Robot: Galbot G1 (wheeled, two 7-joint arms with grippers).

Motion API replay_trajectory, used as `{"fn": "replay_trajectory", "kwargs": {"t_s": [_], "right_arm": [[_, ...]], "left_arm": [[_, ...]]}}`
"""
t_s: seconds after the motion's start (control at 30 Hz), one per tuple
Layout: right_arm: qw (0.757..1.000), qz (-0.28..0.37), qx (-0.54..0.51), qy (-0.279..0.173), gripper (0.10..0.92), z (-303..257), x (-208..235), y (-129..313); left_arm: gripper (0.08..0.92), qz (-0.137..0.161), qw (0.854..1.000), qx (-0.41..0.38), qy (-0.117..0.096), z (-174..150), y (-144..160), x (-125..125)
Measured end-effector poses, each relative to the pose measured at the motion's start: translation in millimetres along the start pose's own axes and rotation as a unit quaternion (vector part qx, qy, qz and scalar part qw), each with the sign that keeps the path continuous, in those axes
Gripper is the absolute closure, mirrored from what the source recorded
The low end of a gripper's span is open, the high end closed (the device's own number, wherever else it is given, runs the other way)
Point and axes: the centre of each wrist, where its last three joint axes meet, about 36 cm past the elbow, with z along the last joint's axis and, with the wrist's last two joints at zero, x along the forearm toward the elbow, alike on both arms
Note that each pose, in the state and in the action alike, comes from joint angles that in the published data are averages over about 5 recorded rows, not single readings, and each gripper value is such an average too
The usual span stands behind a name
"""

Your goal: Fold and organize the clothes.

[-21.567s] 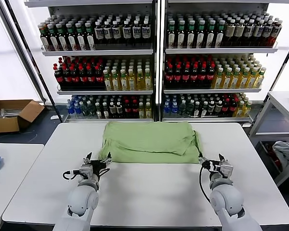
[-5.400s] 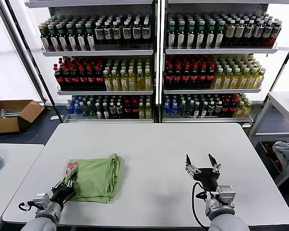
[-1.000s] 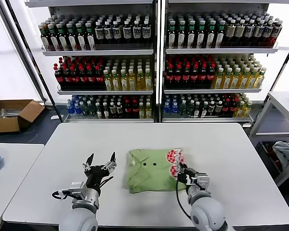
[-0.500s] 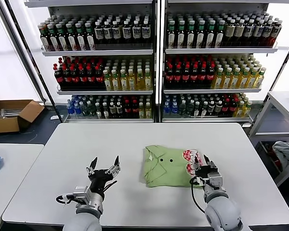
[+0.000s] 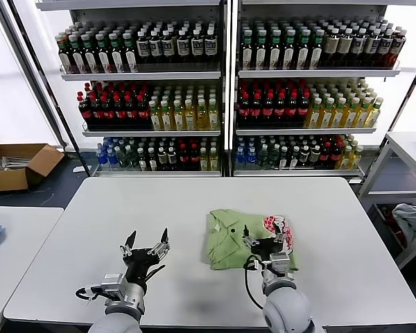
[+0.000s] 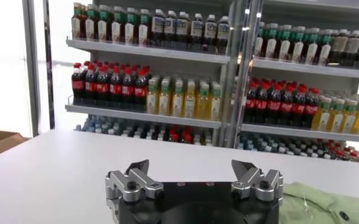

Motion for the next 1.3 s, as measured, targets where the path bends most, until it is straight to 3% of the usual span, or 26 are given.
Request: {"fn": "replay_trajectory", "kwargs": {"t_s": [0.73, 1.1, 1.3], "right_arm": [[0.998, 0.014, -0.013, 0.059, 0.2, 24, -18, 17], [0.998, -0.002, -0.052, 0.018, 0.2, -29, -7, 17], [0.998, -0.003, -0.066, 0.017, 0.2, -39, -19, 27]], "left_arm": [[0.177, 0.001, 1.0, -0.005, 0.011, 5, 2, -2], [0.177, -0.002, 1.0, -0.004, 0.017, 7, 4, 2], [0.177, -0.004, 1.0, -0.004, 0.019, 7, 5, 3]]}}
